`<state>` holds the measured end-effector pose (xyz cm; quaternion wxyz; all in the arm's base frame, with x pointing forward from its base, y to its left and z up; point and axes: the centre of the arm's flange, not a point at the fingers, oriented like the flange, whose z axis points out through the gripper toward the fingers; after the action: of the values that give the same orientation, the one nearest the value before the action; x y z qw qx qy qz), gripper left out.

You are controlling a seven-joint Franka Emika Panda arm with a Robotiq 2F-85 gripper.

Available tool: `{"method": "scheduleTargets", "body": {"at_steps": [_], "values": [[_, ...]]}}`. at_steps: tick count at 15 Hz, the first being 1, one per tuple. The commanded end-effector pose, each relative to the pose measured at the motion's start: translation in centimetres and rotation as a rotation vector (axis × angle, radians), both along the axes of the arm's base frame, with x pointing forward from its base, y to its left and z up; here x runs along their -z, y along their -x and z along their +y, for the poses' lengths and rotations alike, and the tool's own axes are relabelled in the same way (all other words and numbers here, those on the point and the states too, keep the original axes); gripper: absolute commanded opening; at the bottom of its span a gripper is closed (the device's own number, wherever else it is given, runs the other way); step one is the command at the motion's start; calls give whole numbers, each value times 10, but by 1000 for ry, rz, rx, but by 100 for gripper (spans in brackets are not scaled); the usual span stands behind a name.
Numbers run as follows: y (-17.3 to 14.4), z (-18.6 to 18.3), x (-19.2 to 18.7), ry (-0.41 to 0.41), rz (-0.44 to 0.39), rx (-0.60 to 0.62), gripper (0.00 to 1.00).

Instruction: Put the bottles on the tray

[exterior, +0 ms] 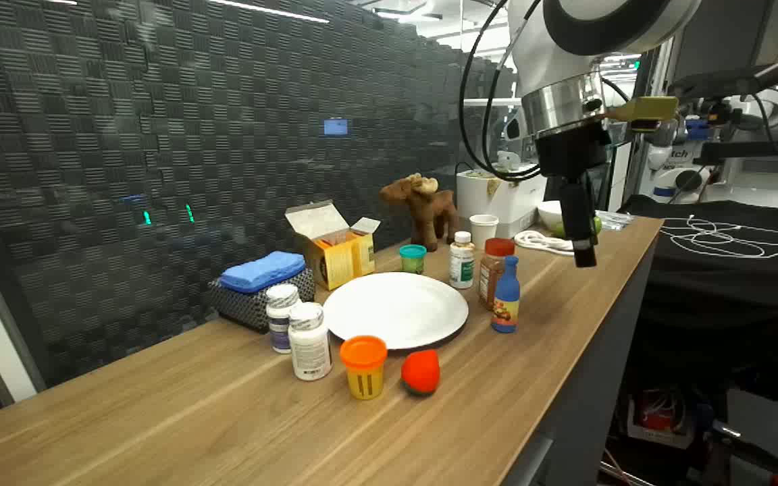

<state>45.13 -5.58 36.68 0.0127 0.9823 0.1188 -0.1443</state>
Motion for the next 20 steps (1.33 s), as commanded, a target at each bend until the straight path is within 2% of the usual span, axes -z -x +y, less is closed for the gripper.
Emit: {"method": "scheduleTargets", "body": {"at_steps": [1, 7, 12, 15, 16, 20], "values": [[-1, 0, -1, 0, -4, 0, 100], [-6, -2, -8, 0, -13, -4, 100], [-31, -1, -61, 65, -107, -23, 100], [-62, 1, -89, 109, -149, -58, 100], [-81, 2, -94, 110, -150, -84, 100], [-152, 9, -82, 56, -168, -186, 100]]}}
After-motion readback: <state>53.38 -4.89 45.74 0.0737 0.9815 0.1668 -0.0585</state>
